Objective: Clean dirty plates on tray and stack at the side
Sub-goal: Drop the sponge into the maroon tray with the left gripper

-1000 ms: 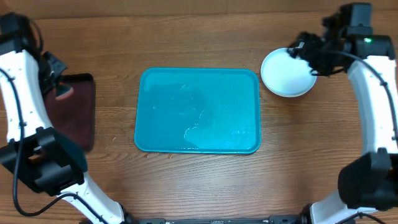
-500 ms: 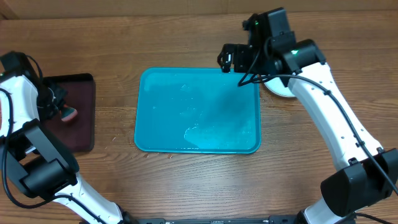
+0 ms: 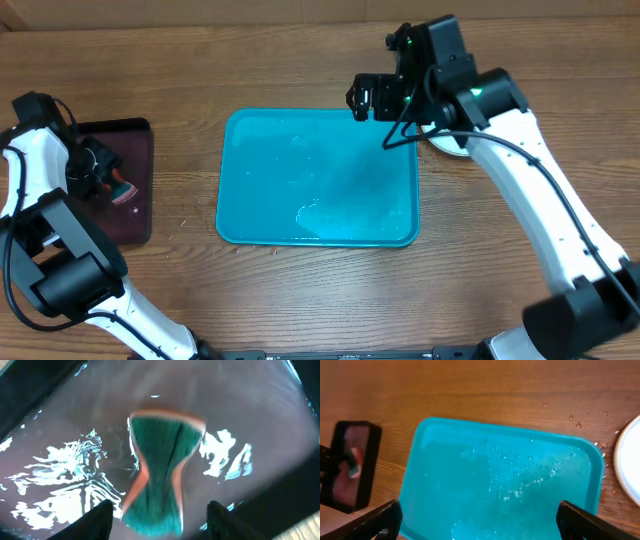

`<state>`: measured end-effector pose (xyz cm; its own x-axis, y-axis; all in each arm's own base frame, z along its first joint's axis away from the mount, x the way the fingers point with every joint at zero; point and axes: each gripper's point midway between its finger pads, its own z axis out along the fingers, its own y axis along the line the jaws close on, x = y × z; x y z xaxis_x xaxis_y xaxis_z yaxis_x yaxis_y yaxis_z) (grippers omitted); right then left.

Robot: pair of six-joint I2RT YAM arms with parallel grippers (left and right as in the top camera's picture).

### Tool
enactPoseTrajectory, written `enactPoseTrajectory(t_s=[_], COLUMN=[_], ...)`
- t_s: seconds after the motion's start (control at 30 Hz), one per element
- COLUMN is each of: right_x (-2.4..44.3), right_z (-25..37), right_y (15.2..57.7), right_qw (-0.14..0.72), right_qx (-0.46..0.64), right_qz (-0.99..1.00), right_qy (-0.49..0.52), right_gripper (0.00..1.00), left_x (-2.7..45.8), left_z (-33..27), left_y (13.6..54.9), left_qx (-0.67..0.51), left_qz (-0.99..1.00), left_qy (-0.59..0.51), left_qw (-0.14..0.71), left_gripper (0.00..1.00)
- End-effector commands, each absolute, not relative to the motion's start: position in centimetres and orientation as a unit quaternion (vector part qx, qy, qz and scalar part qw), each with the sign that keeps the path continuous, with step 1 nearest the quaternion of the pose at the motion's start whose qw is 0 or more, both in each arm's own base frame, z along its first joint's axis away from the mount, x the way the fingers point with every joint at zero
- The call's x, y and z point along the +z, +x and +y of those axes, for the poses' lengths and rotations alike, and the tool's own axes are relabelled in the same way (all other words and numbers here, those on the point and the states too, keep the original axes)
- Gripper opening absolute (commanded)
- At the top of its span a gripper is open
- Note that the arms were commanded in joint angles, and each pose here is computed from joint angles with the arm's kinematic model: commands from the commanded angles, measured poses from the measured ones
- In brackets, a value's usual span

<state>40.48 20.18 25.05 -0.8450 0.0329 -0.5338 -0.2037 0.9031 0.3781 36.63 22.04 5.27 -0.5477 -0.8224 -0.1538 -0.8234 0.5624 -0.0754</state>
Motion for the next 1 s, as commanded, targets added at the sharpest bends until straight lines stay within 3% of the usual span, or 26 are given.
enactPoseTrajectory(t_s=[0.0, 0.13, 0.23, 0.37, 0.53, 0.7, 0.9, 0.97], right_x=[29.9, 31.5, 32.2, 33.8, 35.2, 34.5, 32.0, 31.1], right_z=[18.9, 17.6, 17.0, 15.4, 11.8, 9.3, 7.3, 7.1], right_y=[39.1, 38.2, 36.9, 34.7, 31.2, 26.9, 24.9, 24.9], right_qw=[0.333, 0.354, 0.353, 0.366, 0.379, 0.357, 0.372, 0.376], right_qx=[0.21, 0.194, 0.19, 0.177, 0.123, 0.093, 0.068, 0.066], right_qz=[0.918, 0.914, 0.915, 0.913, 0.917, 0.929, 0.926, 0.924], right_qy=[-0.045, -0.036, -0.034, -0.027, -0.003, 0.003, 0.015, 0.017], right_gripper=[1.0, 1.0, 1.0, 1.0, 1.0, 1.0, 1.0, 1.0], left_x=[9.2, 14.8, 20.6, 26.5, 30.2, 31.2, 27.8, 26.3], left_z=[22.9, 22.6, 20.9, 18.2, 15.6, 12.1, 9.4, 9.2], left_y=[38.1, 38.7, 38.5, 36.0, 32.7, 30.2, 27.7, 27.2], left_qx=[0.01, -0.005, -0.038, -0.048, -0.043, -0.058, -0.048, -0.061], left_qz=[0.88, 0.879, 0.874, 0.87, 0.867, 0.864, 0.855, 0.841], left_qy=[-0.462, -0.457, -0.444, -0.427, -0.4, -0.361, -0.334, -0.359], left_qw=[0.11, 0.138, 0.192, 0.244, 0.295, 0.346, 0.394, 0.401], left_gripper=[0.63, 0.64, 0.71, 0.78, 0.8, 0.81, 0.81, 0.92])
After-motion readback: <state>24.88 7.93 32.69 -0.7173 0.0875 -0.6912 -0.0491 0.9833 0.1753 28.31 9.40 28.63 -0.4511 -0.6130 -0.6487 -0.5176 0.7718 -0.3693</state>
